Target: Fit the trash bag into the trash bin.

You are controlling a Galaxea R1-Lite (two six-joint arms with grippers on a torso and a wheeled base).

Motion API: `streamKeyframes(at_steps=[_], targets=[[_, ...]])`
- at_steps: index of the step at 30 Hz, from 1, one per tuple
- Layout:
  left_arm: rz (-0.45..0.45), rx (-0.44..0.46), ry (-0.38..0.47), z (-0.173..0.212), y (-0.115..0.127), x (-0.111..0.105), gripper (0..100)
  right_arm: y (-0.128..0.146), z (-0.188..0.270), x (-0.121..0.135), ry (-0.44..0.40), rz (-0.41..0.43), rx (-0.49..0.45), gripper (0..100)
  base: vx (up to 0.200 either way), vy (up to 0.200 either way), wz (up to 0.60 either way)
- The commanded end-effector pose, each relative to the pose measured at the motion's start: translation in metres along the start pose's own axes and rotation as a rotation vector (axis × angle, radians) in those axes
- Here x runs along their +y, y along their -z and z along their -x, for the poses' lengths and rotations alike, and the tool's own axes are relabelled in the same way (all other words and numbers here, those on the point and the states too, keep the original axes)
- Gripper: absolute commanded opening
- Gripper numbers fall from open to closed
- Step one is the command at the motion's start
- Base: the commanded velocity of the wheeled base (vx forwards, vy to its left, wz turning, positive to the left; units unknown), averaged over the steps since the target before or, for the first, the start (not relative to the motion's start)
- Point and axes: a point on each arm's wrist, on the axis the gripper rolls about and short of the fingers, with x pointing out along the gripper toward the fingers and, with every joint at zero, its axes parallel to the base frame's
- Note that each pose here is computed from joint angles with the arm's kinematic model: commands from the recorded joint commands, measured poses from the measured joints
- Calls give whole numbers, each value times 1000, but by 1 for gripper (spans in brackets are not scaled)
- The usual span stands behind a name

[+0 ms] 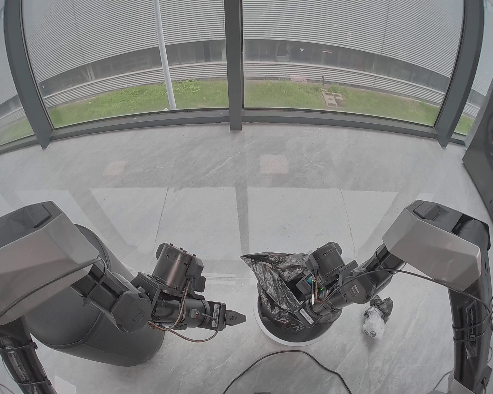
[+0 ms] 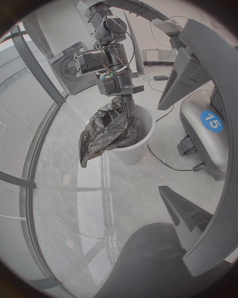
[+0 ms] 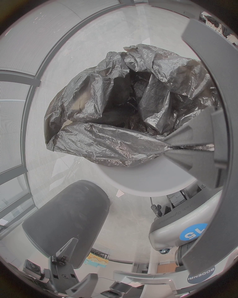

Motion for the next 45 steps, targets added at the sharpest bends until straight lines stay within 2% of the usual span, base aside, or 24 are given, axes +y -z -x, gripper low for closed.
streamKeyframes(at_steps=[1,4,7,14,20,28,33,37,41,45], targets=[[2,3,-1,-1,0,0,100,-1,2,0,-1,1,-7,0,0,0,0],[2,1,0,0,0,0,100,-6,7,-1,-11,0,-29,0,0,0,0],[3,1,-1,0,0,1,100,-11,26,2,-81,16,-68,0,0,0,0],[0,1,1,-1,0,0,100,4,63,15,-263,139,-4,0,0,0,0],[-4,6,4,-2,1,-2,100,11,68,23,-356,200,0,0,0,0,0],[-8,11,6,-3,2,-4,100,19,73,46,-418,226,82,0,0,0,0],[-17,9,14,-5,2,-7,100,29,74,48,-435,212,136,0,0,0,0],[-24,-6,21,-10,-5,-10,100,34,73,49,-441,205,164,0,0,0,0],[-34,-73,10,-21,-25,-18,100,33,68,48,-429,206,168,0,0,0,0],[-50,-103,21,-29,-35,-27,100,36,67,47,-431,208,177,0,0,0,0]])
